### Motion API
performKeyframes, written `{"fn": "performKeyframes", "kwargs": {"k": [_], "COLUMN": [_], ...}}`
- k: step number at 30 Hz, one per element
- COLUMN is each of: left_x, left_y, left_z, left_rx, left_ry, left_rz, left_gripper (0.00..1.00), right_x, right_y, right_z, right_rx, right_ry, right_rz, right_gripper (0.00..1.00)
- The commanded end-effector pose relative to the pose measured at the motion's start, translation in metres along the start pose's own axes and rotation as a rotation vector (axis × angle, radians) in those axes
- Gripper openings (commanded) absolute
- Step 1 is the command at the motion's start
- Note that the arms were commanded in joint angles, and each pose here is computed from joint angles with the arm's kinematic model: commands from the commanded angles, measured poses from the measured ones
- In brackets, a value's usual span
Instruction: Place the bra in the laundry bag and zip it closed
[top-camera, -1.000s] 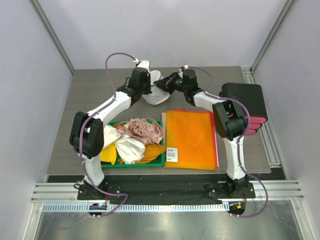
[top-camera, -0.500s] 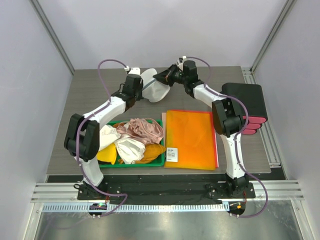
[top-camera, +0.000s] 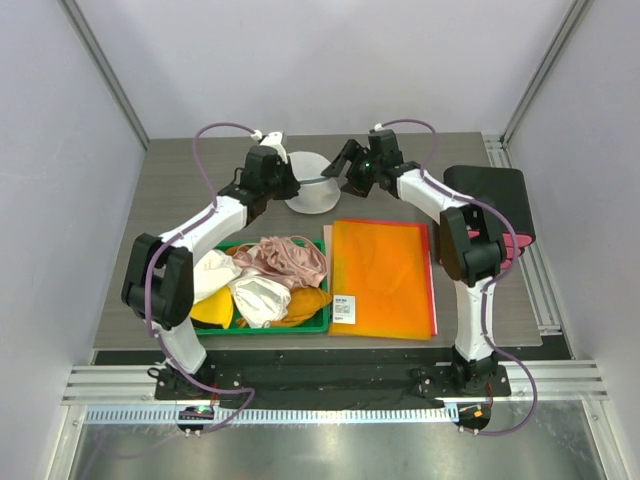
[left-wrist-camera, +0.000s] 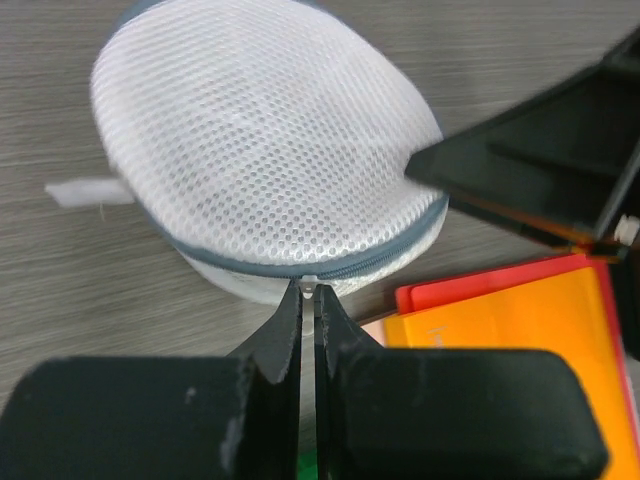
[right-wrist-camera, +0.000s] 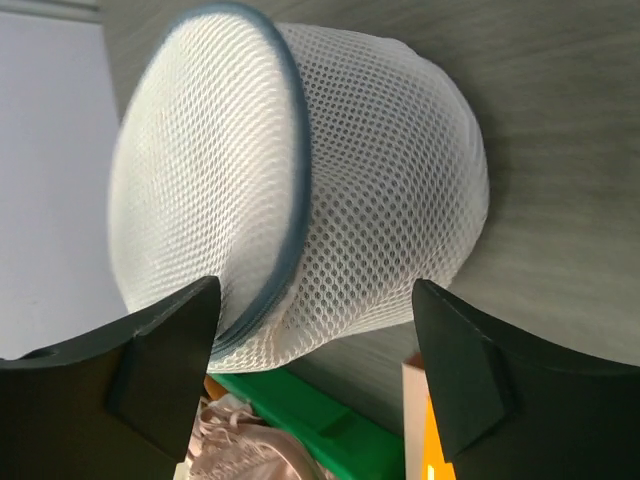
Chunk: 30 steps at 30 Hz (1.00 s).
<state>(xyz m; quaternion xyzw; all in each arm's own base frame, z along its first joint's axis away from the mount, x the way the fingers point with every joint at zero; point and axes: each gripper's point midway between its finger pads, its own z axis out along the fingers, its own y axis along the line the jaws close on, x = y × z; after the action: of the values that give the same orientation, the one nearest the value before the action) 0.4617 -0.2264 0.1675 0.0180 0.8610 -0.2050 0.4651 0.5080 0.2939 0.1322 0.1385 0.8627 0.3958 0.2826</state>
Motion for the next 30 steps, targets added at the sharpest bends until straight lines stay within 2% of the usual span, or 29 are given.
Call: {"fn": "performKeyframes", "kwargs": {"k": [1, 6, 12, 15, 16, 18, 19, 21, 25, 27, 29, 30], "left_x": [-0.036, -0.032, -0.032, -0.031, -0.031, -0.029, -0.028, -0.023, -0.019, -0.018, -0.021, -0.021], "left_y": [-0.036, -0.042, -0.044, -0.047, -0.048, -0.051, -0.052, -0.056, -0.048, -0.027, -0.002, 0.007], "left_z": [-0.002, -0.001, -0.002, -0.002, -0.002, -0.002, -0.002, -0.002, -0.002, -0.004, -0.007, -0.008], "left_rx": [0.127, 0.138, 0.139, 0.144, 0.150, 0.156, 0.161, 0.170, 0.128, 0.022, -0.072, -0.096], "left_ry": [-0.091, -0.085, -0.081, -0.078, -0.076, -0.073, -0.069, -0.059, -0.058, -0.049, -0.048, -0.045], "left_rz": [-0.034, -0.028, -0.025, -0.025, -0.023, -0.020, -0.019, -0.010, -0.003, 0.005, -0.016, -0.041], "left_gripper": [0.00, 0.00, 0.00, 0.00, 0.00, 0.00, 0.00, 0.00, 0.00, 0.00, 0.00, 0.00], "right_x": [-0.014, -0.005, 0.006, 0.016, 0.018, 0.017, 0.016, 0.013, 0.003, -0.005, -0.007, -0.018], "right_y": [0.022, 0.055, 0.064, 0.068, 0.065, 0.066, 0.067, 0.069, 0.059, 0.048, 0.049, 0.040], "right_z": [-0.054, -0.061, -0.061, -0.058, -0.056, -0.054, -0.052, -0.048, -0.042, -0.039, -0.038, -0.031], "right_rx": [0.053, -0.127, -0.172, -0.181, -0.175, -0.197, -0.204, -0.210, -0.191, -0.197, -0.259, -0.275], "right_ry": [-0.140, -0.137, -0.173, -0.169, -0.178, -0.186, -0.184, -0.192, -0.197, -0.178, -0.125, -0.114], "right_rz": [-0.112, 0.021, 0.180, 0.233, 0.270, 0.292, 0.303, 0.306, 0.272, 0.241, 0.192, 0.182], "right_gripper": [0.85, 0.86, 0.86, 0.79, 0.71, 0.67, 0.59, 0.55, 0.27, 0.17, 0.12, 0.02]}}
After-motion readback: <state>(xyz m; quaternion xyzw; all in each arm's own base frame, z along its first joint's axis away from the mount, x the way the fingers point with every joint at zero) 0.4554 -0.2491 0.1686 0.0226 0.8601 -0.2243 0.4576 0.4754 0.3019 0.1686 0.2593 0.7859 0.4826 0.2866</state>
